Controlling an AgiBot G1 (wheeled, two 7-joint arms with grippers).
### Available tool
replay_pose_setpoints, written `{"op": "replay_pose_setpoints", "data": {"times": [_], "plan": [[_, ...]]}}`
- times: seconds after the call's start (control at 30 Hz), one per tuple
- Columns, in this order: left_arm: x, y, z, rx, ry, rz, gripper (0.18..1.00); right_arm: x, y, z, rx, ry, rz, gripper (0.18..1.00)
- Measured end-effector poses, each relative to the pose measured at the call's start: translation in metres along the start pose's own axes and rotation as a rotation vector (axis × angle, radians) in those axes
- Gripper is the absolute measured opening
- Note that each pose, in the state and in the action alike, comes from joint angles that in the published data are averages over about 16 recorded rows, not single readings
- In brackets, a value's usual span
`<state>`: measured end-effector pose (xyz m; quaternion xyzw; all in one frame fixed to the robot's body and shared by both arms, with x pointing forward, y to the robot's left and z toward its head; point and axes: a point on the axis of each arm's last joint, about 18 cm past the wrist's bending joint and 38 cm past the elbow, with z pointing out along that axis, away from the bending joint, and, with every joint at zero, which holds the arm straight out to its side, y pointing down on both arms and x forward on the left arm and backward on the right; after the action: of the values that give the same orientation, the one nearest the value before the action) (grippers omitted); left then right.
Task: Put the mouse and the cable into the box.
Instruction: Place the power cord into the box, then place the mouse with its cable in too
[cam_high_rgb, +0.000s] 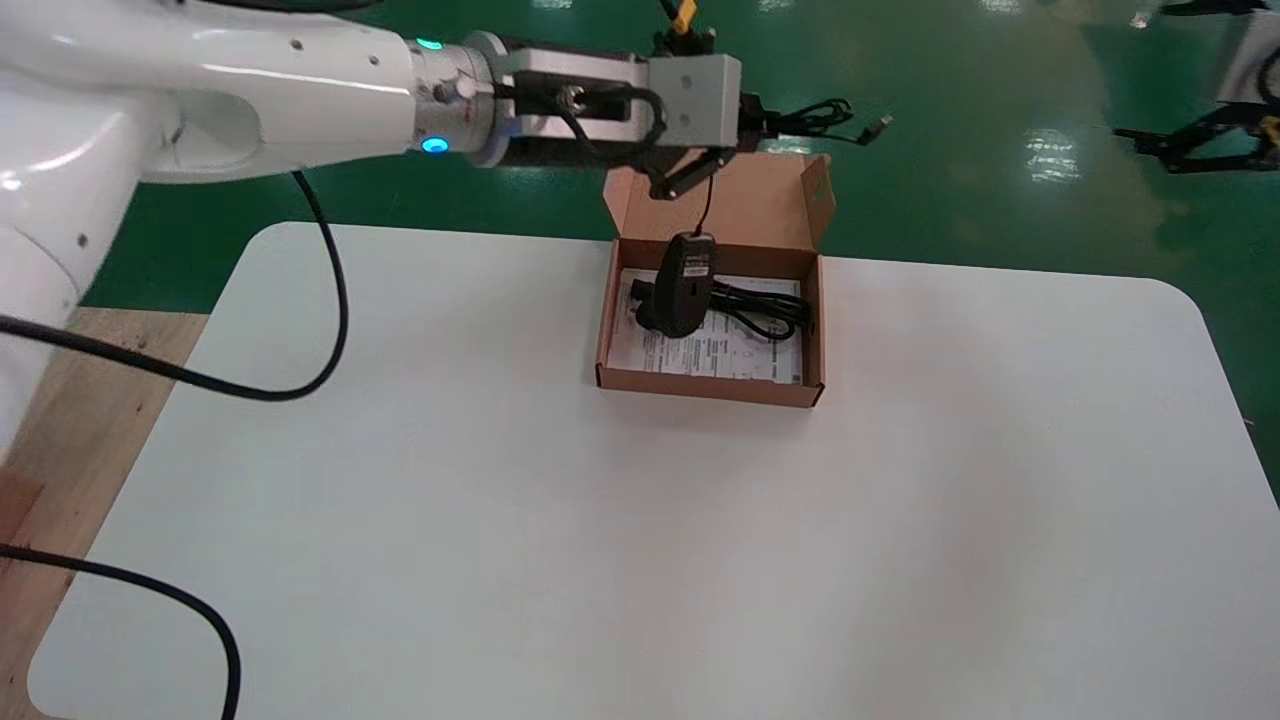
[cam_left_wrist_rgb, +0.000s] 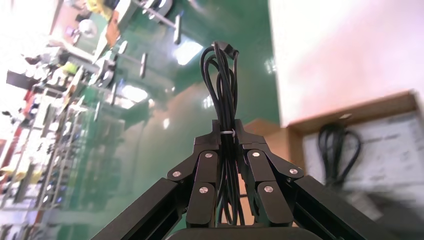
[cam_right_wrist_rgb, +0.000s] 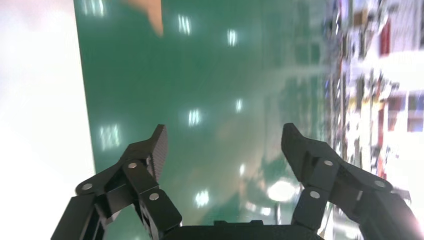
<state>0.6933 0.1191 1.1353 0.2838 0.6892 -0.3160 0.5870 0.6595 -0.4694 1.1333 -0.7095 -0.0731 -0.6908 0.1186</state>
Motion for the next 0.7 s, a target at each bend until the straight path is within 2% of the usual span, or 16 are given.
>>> {"op": "replay_pose_setpoints", "data": {"times": [0.13,0.3,0.5,0.7], "plan": [[0.019,-0.005,0.015,0.013,0.013,-0.021,0.227,-0.003,0.025,-0.023,-0.060,-0.011,0.026,0.835],[0.040,-0.005,0.028,0.009,0.038,-0.063,0.227,-0.009,0.043,-0.040,-0.102,-0.034,0.043,0.907],[0.063,0.006,0.037,-0.027,0.061,-0.150,0.227,-0.016,0.052,-0.049,-0.119,-0.058,0.056,0.965],[0.087,0.024,0.041,-0.079,0.080,-0.279,0.227,-0.019,0.050,-0.048,-0.108,-0.070,0.061,0.992]]}}
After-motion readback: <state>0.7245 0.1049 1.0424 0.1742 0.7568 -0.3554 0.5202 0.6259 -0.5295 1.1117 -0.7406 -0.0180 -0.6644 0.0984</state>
